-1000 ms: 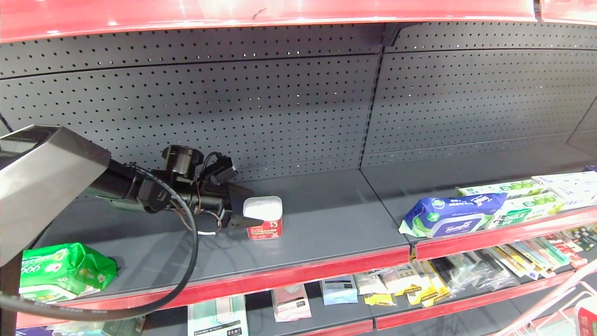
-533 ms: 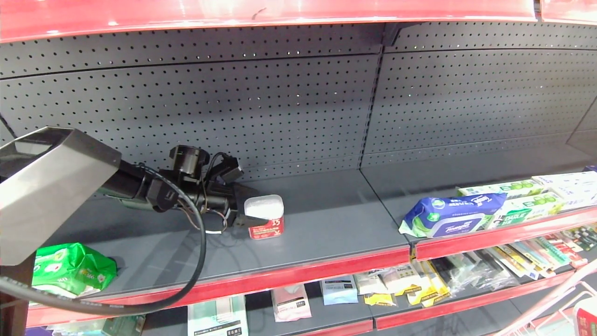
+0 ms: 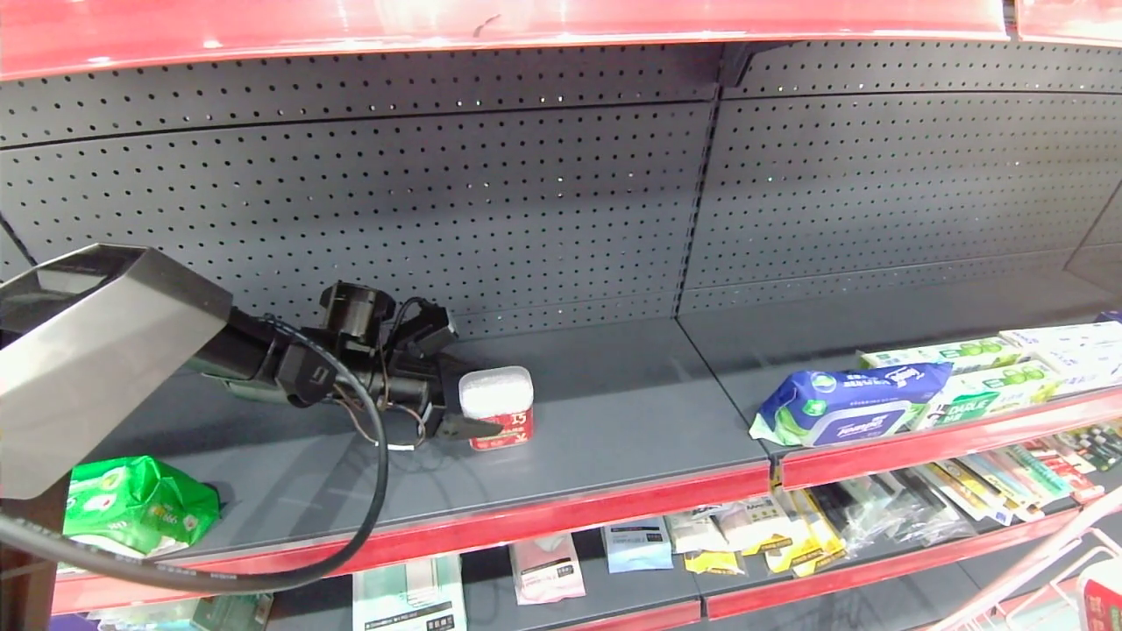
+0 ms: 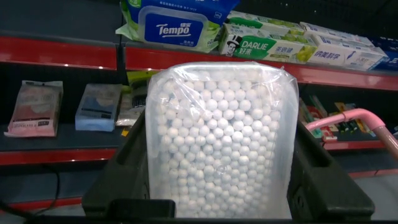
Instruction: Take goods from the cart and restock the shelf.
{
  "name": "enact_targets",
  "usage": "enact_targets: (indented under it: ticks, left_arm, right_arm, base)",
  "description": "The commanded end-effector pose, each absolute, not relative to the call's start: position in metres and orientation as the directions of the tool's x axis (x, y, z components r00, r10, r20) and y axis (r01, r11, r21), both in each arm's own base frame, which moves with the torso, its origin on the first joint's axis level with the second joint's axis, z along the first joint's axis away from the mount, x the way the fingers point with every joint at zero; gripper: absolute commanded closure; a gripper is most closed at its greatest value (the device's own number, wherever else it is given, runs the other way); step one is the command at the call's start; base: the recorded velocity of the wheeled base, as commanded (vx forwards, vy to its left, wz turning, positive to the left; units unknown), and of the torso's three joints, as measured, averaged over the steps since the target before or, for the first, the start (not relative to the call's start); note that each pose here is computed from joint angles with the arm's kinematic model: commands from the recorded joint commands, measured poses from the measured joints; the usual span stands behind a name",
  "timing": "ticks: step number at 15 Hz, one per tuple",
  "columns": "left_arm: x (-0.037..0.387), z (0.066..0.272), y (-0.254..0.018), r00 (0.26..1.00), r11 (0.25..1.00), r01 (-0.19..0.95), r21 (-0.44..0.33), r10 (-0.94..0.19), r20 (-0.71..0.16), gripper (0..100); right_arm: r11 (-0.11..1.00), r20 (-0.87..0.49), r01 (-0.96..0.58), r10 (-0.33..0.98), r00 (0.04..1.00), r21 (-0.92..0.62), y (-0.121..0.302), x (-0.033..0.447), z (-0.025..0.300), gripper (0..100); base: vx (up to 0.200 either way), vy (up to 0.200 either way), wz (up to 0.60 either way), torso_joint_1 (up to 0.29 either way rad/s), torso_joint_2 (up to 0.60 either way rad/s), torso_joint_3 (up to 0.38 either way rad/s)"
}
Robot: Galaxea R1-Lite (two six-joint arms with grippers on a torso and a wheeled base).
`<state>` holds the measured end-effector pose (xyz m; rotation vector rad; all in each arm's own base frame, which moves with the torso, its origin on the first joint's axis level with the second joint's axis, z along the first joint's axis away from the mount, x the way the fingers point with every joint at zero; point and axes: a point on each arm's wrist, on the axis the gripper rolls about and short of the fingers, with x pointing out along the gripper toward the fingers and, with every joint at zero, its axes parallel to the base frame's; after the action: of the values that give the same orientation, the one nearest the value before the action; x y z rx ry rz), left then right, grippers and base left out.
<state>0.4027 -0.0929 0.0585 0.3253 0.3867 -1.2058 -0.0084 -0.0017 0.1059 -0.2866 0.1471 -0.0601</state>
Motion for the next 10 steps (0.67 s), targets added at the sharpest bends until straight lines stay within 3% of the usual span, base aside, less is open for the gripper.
enact_targets:
  ticks: [1, 4, 8, 10]
  left_arm:
    - [0.401, 0.057, -0.092, 0.305, 0.325, 0.945, 0.039, -0.834, -0.459, 0]
    - [0.403, 0.049, -0.092, 0.299, 0.324, 0.946, 0.029, -0.832, -0.466, 0]
    - [0.413, 0.038, -0.095, 0.339, 0.33, 0.939, 0.097, -0.839, -0.426, 0]
    - [0.413, 0.039, -0.096, 0.341, 0.341, 0.937, 0.078, -0.84, -0.422, 0]
  right_arm:
    - [0.957, -0.139, 0.039, -0.081, 0.987, -0.286, -0.002, -0.008, 0.106, 100]
    - [0.957, -0.137, 0.037, -0.08, 0.987, -0.286, -0.002, -0.008, 0.106, 100]
    - [0.957, -0.14, 0.037, -0.08, 0.987, -0.286, -0.002, -0.008, 0.106, 100]
    - [0.957, -0.14, 0.037, -0.08, 0.987, -0.286, -0.002, -0.008, 0.106, 100]
  base:
    - [0.0, 0.0, 0.0, 0.0, 0.0, 0.0]
    - [0.0, 0.0, 0.0, 0.0, 0.0, 0.0]
    - [0.0, 0.0, 0.0, 0.0, 0.0, 0.0]
    - [0.0, 0.0, 0.0, 0.0, 0.0, 0.0]
